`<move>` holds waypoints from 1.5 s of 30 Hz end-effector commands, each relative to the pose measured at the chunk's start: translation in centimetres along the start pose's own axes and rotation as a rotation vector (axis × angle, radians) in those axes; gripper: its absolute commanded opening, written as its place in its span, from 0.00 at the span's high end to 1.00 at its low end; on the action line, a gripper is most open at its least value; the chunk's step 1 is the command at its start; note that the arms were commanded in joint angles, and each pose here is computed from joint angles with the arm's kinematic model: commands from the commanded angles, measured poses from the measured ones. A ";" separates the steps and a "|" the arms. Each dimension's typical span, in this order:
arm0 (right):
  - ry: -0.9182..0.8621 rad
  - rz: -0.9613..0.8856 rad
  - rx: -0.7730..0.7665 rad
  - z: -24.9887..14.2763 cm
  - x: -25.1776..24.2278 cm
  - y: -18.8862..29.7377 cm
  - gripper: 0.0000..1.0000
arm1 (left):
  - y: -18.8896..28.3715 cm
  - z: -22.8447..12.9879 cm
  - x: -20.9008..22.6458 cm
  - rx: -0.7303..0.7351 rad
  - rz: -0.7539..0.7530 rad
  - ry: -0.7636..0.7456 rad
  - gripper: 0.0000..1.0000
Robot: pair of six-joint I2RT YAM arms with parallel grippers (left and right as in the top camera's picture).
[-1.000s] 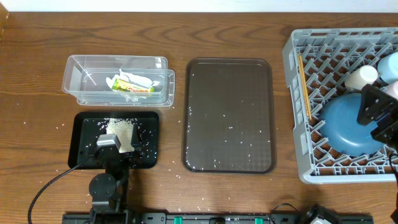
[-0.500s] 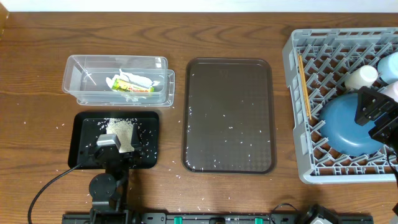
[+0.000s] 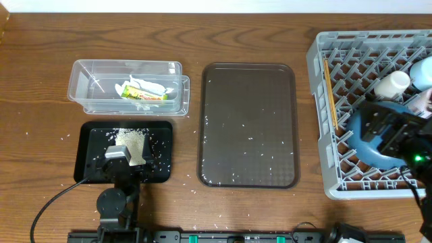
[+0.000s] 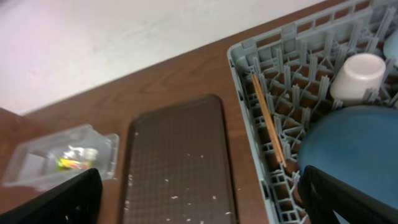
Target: Sort waste into correct bins and load items into the dishwasher rack
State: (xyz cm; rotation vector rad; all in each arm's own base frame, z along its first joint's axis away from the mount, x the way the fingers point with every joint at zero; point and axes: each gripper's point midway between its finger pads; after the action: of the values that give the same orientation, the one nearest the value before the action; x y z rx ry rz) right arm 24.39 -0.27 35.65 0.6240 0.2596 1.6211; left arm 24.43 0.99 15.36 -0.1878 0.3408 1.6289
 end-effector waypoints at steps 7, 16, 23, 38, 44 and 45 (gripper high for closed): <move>0.179 -0.046 -0.096 -2.8 0.5 -5.2 0.01 | -0.1 -1.5 0.9 0.039 0.035 -0.008 0.11; 0.222 -0.012 -0.388 -7.6 -0.9 -8.5 0.01 | -0.1 -1.5 0.9 0.039 0.035 -0.008 0.11; 0.187 -0.011 -0.552 -11.3 -2.2 -9.4 0.01 | -0.1 -1.5 0.9 0.039 0.035 -0.008 0.11; 0.182 -0.075 -0.587 -13.8 -3.8 -9.7 0.01 | -0.1 -1.5 0.9 0.039 0.035 -0.008 0.11; 0.167 -0.127 -0.520 -15.7 -4.8 -10.0 0.01 | -0.1 -1.5 0.9 0.039 0.035 -0.008 0.11; 0.164 -0.140 -0.512 -15.8 -5.0 -10.1 0.01 | -0.1 -1.5 0.9 0.039 0.035 -0.008 0.11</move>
State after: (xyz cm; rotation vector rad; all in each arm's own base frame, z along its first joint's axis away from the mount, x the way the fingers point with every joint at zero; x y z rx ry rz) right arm 24.77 0.12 16.24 0.0938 -0.0096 1.5691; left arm 24.43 0.99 15.37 -0.1881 0.3412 1.6285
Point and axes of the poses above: each gripper's point midway between its finger pads, its own y axis back along the fingers, its own x axis along the line the jaws close on, z = x × y, and after that the axes turned 11 degrees about y, right-handed
